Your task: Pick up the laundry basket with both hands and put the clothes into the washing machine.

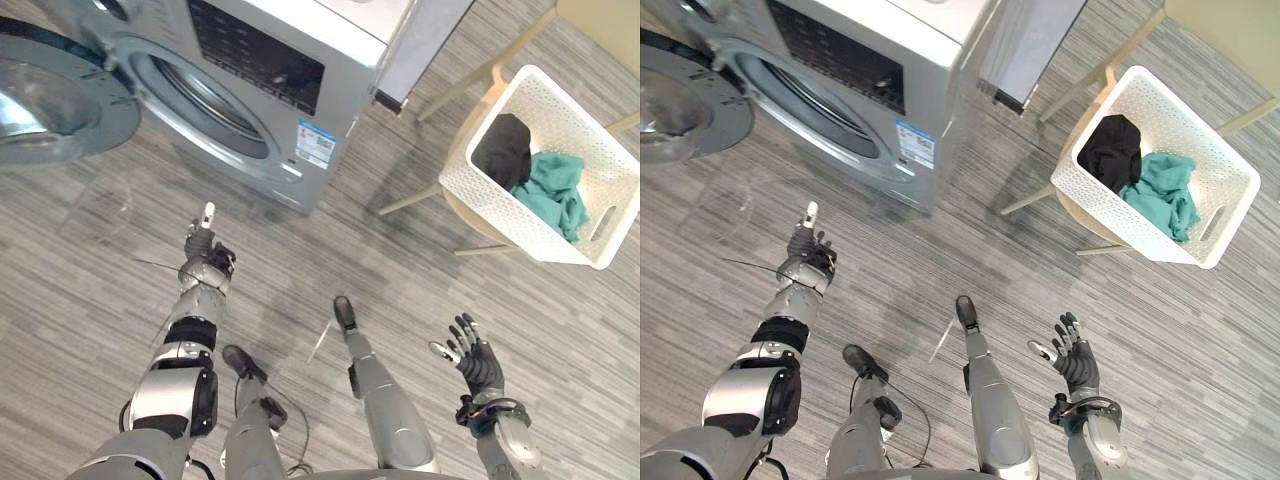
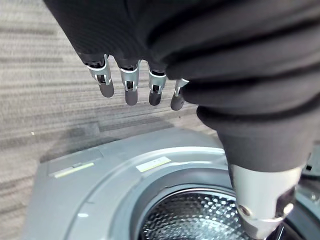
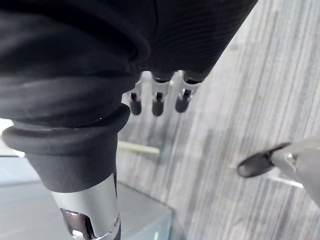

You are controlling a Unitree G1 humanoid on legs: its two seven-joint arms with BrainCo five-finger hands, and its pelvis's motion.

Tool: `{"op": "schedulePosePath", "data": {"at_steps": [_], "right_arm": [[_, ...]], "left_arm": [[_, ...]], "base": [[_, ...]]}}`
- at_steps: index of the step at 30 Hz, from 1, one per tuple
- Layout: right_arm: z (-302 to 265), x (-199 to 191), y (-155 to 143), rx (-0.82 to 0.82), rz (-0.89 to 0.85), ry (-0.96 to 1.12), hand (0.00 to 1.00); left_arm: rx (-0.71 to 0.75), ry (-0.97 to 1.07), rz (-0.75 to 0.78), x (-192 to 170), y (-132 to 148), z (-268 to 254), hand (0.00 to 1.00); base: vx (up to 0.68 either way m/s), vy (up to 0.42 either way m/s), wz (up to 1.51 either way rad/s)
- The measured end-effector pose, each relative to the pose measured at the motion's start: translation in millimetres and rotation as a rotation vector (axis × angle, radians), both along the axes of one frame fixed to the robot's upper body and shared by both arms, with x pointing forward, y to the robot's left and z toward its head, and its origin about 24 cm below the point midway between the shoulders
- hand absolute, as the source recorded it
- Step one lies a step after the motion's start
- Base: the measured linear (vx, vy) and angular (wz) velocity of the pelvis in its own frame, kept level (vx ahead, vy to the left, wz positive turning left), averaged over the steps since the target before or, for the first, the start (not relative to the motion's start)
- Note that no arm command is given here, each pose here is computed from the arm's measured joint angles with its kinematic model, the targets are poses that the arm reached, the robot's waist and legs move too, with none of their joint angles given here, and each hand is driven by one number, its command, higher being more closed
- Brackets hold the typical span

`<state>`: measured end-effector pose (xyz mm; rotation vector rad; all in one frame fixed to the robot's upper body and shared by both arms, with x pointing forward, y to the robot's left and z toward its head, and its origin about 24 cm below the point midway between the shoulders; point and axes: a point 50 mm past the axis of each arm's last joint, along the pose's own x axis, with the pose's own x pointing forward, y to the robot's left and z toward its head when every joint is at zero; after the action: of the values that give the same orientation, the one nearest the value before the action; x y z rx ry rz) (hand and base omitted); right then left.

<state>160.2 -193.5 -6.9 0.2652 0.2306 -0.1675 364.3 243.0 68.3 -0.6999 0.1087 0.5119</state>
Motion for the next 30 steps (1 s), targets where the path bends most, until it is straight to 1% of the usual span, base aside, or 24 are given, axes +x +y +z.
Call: {"op": "schedulePosePath", "data": {"at_steps": [1, 2, 7, 11, 14, 17, 18, 24, 27, 29, 30], "right_arm": [[1.2, -0.1, 5.6, 0.010, 0.017, -0.006, 0.00], [0.1, -0.8, 9.6, 0.018, 0.029, -0.001, 0.00], [6.7, 0.1, 12.7, 0.080, 0.008, -0.042, 0.00], [11.4, 1.0, 12.8, 0.084, -0.005, -0.068, 0.00], [10.2, -0.9, 16.3, 0.098, 0.001, -0.065, 0.00], [10.2, -1.2, 17.5, 0.098, 0.006, -0.071, 0.00], [10.0, -1.6, 16.5, 0.093, 0.008, -0.070, 0.00], [7.1, -3.6, 12.0, 0.096, 0.001, -0.053, 0.00], [6.8, -4.3, 7.6, 0.080, -0.001, -0.046, 0.00], [4.1, -7.0, 6.9, 0.083, -0.006, -0.035, 0.00], [4.1, -7.0, 6.2, 0.087, -0.009, -0.036, 0.00]], "left_arm": [[-0.059, -0.039, 0.037, 2.2, 2.5, 8.4, 0.00], [-0.090, -0.072, 0.064, 3.4, 4.6, 16.0, 0.00], [-0.141, -0.149, 0.183, 0.4, 20.9, 32.8, 0.00], [-0.137, -0.145, 0.220, -0.6, 27.1, 36.9, 0.00], [-0.163, -0.165, 0.258, 0.4, 34.1, 46.3, 0.00], [-0.140, -0.201, 0.318, -3.9, 51.6, 59.5, 0.00], [-0.169, -0.182, 0.329, -4.2, 54.0, 60.0, 0.00], [-0.201, -0.178, 0.382, -5.0, 59.8, 66.7, 0.00], [-0.193, -0.212, 0.395, -0.5, 62.4, 87.5, 0.00], [-0.157, -0.278, 0.415, 2.2, 69.0, 119.1, 0.00], [-0.151, -0.299, 0.417, 2.7, 70.1, 127.0, 0.00]], "base": [[0.09, -0.069, 0.02], [0.09, -0.062, 0.08], [0.09, -0.022, 0.11], [0.08, 0.007, 0.15], [0.05, 0.028, 0.24], [0.03, 0.014, 0.23], [0.04, -0.001, 0.16], [0.06, -0.019, 0.16], [0.09, -0.053, 0.02], [0.11, -0.206, 0.29], [0.06, -0.232, 0.32]]}}
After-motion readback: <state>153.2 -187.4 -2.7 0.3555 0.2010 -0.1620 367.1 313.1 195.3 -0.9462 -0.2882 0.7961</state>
